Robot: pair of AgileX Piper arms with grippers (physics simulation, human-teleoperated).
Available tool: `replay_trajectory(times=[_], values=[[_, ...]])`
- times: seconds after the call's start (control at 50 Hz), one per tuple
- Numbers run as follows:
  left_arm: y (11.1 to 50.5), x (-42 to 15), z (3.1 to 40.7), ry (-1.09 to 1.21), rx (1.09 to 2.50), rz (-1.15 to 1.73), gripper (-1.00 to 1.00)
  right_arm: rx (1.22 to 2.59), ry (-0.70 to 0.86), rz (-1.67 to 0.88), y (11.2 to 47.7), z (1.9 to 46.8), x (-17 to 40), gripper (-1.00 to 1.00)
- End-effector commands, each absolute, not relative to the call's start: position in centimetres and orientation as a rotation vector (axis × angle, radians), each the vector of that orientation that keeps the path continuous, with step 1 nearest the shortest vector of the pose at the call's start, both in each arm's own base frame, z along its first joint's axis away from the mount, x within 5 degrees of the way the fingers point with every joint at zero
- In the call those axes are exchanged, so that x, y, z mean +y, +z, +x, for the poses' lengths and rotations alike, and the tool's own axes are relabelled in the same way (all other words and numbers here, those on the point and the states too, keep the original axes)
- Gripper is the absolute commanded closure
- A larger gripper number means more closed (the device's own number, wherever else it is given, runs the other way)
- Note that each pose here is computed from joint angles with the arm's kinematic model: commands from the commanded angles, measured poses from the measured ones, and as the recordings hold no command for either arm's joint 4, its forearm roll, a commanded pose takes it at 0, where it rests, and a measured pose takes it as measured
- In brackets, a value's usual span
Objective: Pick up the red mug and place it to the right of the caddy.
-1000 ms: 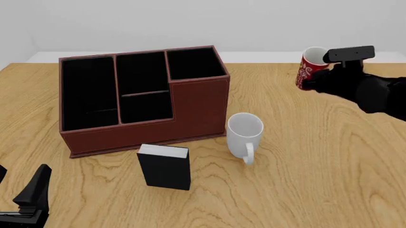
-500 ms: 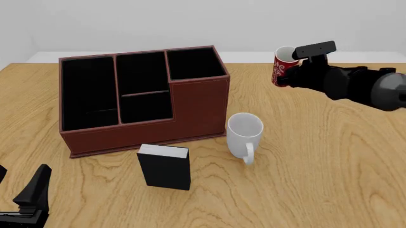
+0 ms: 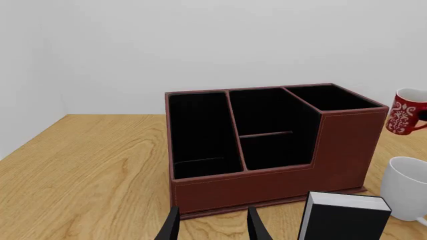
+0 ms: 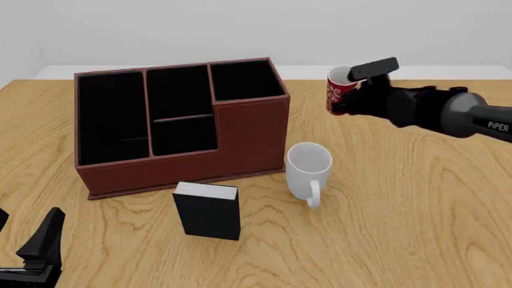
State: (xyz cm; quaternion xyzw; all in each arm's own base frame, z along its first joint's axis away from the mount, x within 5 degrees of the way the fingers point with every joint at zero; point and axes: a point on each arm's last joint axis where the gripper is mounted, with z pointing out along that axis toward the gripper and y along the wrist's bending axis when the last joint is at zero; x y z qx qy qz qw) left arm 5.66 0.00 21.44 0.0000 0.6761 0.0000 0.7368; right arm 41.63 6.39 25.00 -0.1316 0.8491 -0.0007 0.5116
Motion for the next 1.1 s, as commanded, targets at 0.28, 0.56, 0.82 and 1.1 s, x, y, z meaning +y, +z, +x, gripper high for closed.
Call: replay_trajectory(times=[0.28, 0.56, 0.82, 1.1], values=[[21.4, 0.0, 5.7, 0.000, 1.485, 0.000, -1.00, 2.039, 0.037, -0.367, 24.4, 42.3, 8.9, 1.00], [21.4, 0.0, 5.7, 0.000, 1.485, 0.000, -1.00, 2.051, 0.054, -0.390, 23.5, 42.7, 10.1, 1.00], [21.4, 0.0, 5.7, 0.000, 1.485, 0.000, -1.00, 2.068, 0.066, -0.392, 22.4, 43.4, 10.7, 1.00], [21.4, 0.0, 5.7, 0.000, 1.485, 0.000, -1.00, 2.089, 0.074, -0.394, 21.2, 43.3, 11.0, 1.00]])
